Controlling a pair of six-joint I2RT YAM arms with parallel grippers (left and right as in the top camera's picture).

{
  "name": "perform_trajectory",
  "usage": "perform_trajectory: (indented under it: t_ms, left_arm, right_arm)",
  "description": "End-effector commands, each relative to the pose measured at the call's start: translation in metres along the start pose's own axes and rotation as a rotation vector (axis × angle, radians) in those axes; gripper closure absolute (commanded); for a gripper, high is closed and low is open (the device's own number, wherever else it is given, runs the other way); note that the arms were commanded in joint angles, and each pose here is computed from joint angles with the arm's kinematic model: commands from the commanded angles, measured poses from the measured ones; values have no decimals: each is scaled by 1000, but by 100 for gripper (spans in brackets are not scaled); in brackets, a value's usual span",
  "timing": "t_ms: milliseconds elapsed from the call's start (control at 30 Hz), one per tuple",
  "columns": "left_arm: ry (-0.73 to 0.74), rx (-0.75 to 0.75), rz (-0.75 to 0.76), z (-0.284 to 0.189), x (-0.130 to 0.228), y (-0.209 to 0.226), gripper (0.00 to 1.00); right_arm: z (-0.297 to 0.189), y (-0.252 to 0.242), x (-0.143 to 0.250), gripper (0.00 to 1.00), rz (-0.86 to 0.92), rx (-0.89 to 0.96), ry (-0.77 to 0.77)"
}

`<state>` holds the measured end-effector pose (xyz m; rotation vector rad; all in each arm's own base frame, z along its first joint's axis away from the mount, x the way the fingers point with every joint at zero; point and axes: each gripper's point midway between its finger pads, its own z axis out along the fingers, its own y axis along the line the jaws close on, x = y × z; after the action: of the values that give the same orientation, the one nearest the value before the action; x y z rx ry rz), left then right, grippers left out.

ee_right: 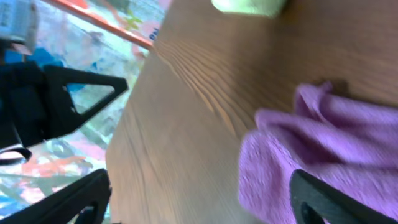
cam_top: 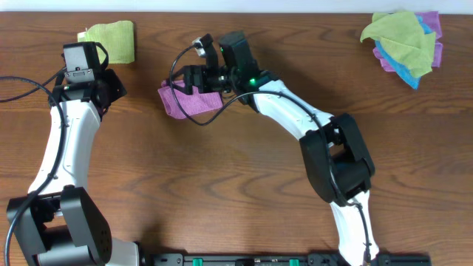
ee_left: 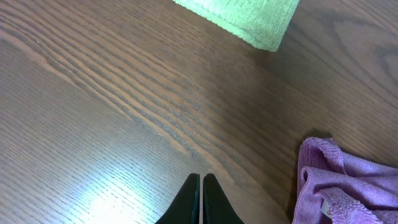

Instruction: Fold the cloth

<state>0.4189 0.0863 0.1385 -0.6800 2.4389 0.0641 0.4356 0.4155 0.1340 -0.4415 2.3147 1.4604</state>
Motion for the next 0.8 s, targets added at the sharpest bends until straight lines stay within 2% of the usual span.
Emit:
perform_trajectory:
  t_ms: [0, 33, 100, 133, 167, 533, 767]
  left_arm:
    - [8, -9, 20, 3, 2, 1, 94]
    - [8, -9, 20, 3, 2, 1, 94]
    - [8, -9, 20, 3, 2, 1, 94]
    - [8, -9, 20, 3, 2, 1, 94]
    - [7, -9, 20, 3, 2, 1, 94]
    - [17, -8, 21, 6, 4, 1, 94]
    - [18, -8, 21, 6, 4, 1, 94]
  right_arm:
    - [-4, 10, 3, 16, -75, 2, 25]
    - [-3, 9, 6, 25, -83, 12, 33]
    - [1, 6, 12, 67, -94, 45, 44]
    - [3, 4, 14, 79, -96, 62, 46]
    - [6, 2, 18, 98, -94, 88, 49]
    - [20, -22, 27, 99, -221, 326, 20]
    - [21, -59, 24, 99, -284, 479, -7]
